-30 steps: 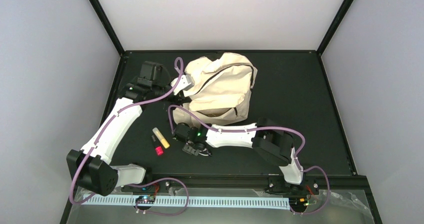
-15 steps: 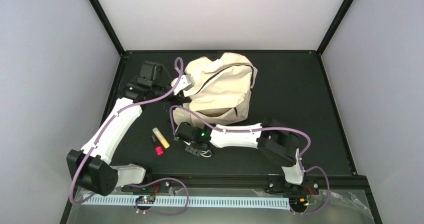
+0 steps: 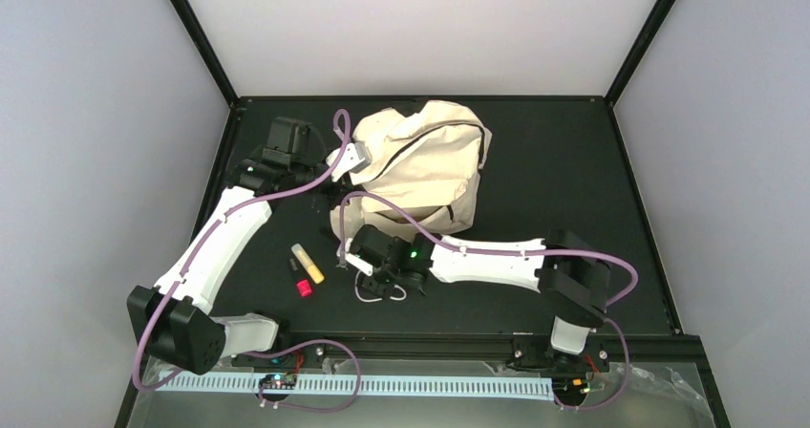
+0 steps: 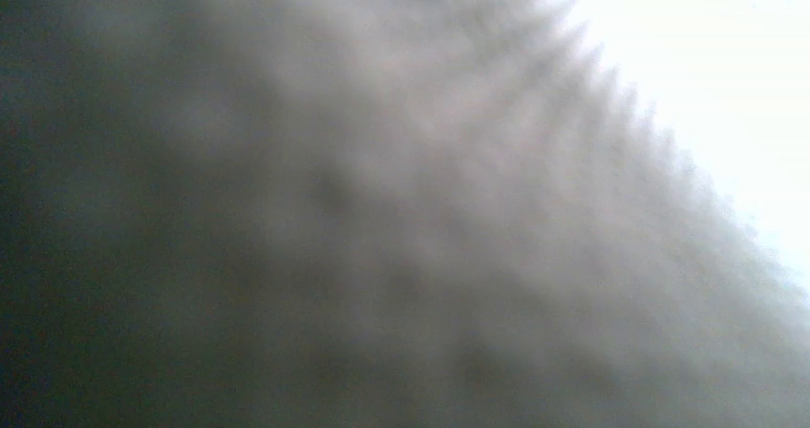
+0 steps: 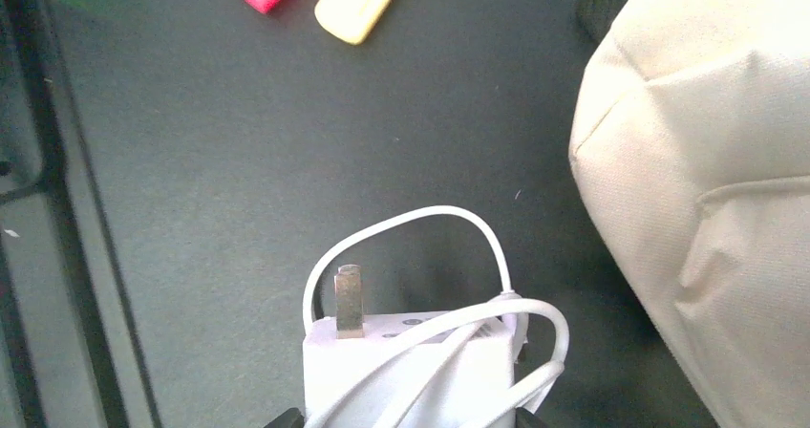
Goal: Pack the student bag
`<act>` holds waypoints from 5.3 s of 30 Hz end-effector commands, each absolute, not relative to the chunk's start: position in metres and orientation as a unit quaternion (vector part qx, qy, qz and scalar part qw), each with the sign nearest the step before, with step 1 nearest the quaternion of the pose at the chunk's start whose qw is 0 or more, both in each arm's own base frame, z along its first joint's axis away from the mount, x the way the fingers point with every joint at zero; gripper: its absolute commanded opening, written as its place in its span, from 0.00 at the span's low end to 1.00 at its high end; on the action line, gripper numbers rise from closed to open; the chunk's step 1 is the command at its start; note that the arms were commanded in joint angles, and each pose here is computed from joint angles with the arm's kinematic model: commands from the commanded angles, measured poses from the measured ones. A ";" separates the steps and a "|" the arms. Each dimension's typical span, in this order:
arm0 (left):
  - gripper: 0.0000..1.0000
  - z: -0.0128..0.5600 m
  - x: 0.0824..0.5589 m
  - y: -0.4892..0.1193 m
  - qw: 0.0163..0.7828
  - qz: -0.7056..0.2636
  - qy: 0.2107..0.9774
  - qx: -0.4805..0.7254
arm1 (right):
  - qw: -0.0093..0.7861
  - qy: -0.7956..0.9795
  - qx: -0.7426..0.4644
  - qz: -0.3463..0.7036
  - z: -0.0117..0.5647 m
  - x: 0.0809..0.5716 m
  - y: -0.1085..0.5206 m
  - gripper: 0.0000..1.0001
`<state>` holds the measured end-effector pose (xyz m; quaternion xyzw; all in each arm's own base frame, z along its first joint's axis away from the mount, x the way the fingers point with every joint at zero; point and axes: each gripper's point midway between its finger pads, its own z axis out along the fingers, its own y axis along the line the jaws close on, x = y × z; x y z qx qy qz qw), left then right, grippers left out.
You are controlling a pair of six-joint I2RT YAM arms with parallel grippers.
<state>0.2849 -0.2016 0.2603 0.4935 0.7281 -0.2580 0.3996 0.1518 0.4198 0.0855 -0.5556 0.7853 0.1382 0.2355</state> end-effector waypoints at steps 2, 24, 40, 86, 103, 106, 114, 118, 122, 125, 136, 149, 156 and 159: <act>0.02 0.282 0.292 -0.202 0.440 -0.241 0.703 0.504 | 0.275 0.755 -0.567 0.184 0.127 0.149 0.425 0.51; 0.02 0.282 0.296 -0.202 0.448 -0.236 0.704 0.499 | 0.505 0.707 -0.461 0.178 0.314 0.233 0.338 0.51; 0.02 0.278 0.295 -0.203 0.447 -0.240 0.700 0.502 | 0.597 0.652 -0.448 0.137 0.401 0.250 0.317 0.52; 0.02 0.300 0.277 -0.210 0.446 -0.284 0.679 0.510 | 0.280 0.870 -0.385 0.131 0.144 0.284 0.349 0.27; 0.02 0.308 0.265 -0.216 0.437 -0.315 0.662 0.521 | 0.330 0.781 -0.525 0.078 0.152 0.287 0.349 0.37; 0.02 0.310 0.264 -0.216 0.439 -0.316 0.661 0.521 | 0.282 0.790 -0.538 0.084 0.133 0.279 0.351 0.46; 0.02 0.305 0.269 -0.213 0.437 -0.304 0.673 0.514 | 0.379 0.770 -0.486 0.163 0.241 0.260 0.346 0.58; 0.02 0.303 0.274 -0.212 0.437 -0.299 0.679 0.508 | 0.416 0.769 -0.431 0.224 0.274 0.235 0.337 0.69; 0.02 0.298 0.275 -0.212 0.434 -0.299 0.682 0.507 | 0.434 0.789 -0.333 0.280 0.266 0.220 0.318 0.68; 0.02 0.297 0.276 -0.213 0.434 -0.301 0.682 0.506 | 0.424 0.806 -0.267 0.316 0.232 0.213 0.310 0.63; 0.02 0.301 0.273 -0.212 0.438 -0.301 0.678 0.509 | 0.443 0.770 -0.318 0.331 0.172 0.193 0.336 0.52; 0.02 0.303 0.271 -0.212 0.437 -0.299 0.675 0.514 | 0.425 0.802 -0.306 0.286 0.148 0.205 0.334 0.01; 0.02 0.300 0.273 -0.212 0.438 -0.295 0.673 0.518 | 0.455 0.744 -0.355 0.338 0.214 0.184 0.335 0.01; 0.02 0.299 0.274 -0.212 0.439 -0.294 0.672 0.519 | 0.492 0.708 -0.362 0.354 0.263 0.186 0.338 0.01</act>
